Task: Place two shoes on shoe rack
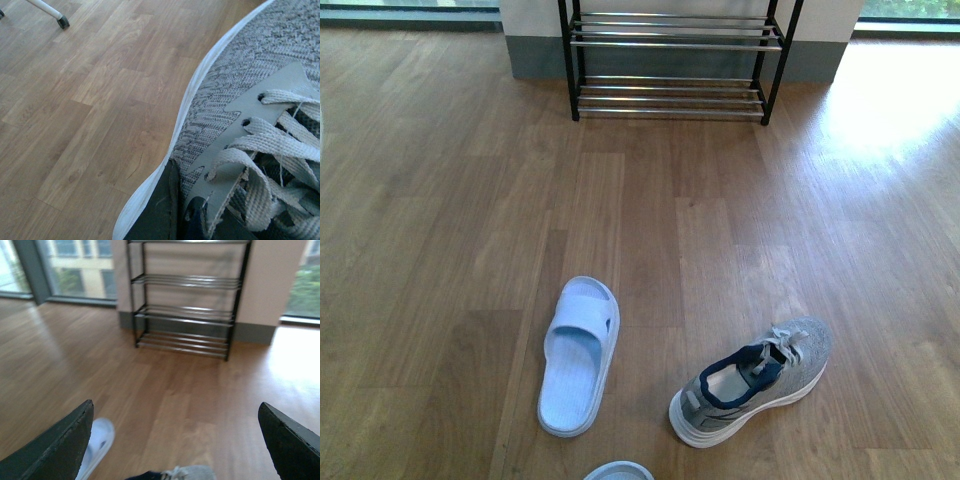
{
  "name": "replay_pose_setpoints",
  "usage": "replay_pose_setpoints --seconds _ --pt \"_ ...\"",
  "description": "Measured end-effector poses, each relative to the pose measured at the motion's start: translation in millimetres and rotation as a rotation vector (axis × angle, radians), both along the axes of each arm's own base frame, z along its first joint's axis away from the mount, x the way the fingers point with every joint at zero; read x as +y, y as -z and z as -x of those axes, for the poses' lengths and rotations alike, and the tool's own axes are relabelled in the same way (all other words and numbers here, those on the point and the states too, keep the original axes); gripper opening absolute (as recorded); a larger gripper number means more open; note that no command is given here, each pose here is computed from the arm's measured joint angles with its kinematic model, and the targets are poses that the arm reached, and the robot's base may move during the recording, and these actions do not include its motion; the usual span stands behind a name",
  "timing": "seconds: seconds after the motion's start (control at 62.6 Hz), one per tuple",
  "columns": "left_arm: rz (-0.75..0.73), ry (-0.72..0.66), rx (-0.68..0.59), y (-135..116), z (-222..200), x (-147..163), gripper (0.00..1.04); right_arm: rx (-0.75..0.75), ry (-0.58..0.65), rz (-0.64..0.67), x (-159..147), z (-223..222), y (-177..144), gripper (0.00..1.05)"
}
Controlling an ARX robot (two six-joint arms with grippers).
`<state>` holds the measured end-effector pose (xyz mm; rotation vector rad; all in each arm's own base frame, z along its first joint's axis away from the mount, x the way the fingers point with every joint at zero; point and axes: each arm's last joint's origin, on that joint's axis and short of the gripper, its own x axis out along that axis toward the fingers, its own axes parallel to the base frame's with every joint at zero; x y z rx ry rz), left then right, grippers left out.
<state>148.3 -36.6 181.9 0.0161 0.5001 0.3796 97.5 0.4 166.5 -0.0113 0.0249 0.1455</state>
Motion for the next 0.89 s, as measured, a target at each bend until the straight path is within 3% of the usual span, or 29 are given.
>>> replay_pose_setpoints --seconds 0.096,0.399,0.575,0.894 --pt "0.001 0.001 0.000 0.0 0.0 0.0 0.02 0.100 -0.113 -0.014 3.0 -6.8 5.4 0.95" --pt "0.000 0.000 0.000 0.0 0.0 0.0 0.02 0.340 -0.071 0.017 7.4 -89.2 7.9 0.95" --pt "0.000 0.000 0.000 0.0 0.0 0.0 0.02 0.533 -0.080 0.032 14.0 -137.3 48.0 0.95" --pt "0.000 0.000 0.000 0.0 0.0 0.0 0.02 0.727 -0.032 0.021 21.1 -195.8 113.3 0.95"
